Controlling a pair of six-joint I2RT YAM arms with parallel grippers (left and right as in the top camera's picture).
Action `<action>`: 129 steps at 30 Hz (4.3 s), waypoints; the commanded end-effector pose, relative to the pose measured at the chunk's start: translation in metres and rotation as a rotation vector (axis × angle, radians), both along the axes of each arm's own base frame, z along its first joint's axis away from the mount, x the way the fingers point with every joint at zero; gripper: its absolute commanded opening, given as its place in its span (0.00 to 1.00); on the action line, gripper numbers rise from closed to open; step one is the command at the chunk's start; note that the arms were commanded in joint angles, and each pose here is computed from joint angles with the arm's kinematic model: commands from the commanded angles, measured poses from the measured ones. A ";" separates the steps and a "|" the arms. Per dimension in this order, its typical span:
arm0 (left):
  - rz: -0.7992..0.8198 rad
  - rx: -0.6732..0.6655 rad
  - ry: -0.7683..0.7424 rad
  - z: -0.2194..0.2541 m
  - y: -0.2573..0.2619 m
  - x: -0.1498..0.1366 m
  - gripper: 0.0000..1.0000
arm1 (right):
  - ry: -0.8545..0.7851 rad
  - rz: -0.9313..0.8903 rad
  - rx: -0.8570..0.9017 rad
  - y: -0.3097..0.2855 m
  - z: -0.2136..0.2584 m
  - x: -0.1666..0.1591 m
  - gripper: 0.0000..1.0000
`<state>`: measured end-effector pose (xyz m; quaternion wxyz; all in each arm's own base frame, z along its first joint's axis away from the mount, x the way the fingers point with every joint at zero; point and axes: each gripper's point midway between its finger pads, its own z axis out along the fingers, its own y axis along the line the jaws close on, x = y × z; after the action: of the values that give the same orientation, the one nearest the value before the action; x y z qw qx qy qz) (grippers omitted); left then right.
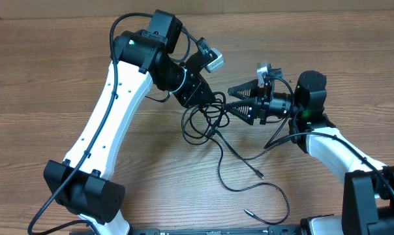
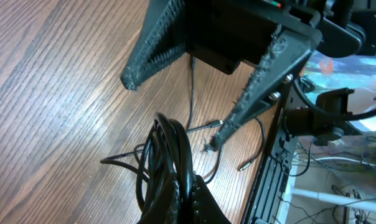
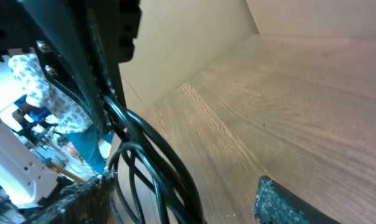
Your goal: Untangle cables
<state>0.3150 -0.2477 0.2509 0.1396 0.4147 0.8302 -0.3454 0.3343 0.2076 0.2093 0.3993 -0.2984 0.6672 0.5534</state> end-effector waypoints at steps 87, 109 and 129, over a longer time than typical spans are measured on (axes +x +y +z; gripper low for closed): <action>-0.008 0.137 -0.105 -0.013 -0.022 -0.006 0.15 | -0.031 0.081 0.020 0.004 0.010 -0.013 0.04; 0.074 0.117 -0.121 -0.008 -0.026 0.010 0.05 | -0.007 0.081 0.017 0.004 0.008 -0.013 0.16; 0.511 0.108 -0.046 -0.002 0.010 0.069 0.04 | 0.079 0.083 0.010 0.004 -0.002 -0.016 0.24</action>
<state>0.3772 -0.2464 0.2351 0.1948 0.2298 0.9192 -0.2538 0.3255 0.2087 0.2009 0.3552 -0.2845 0.6799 0.5750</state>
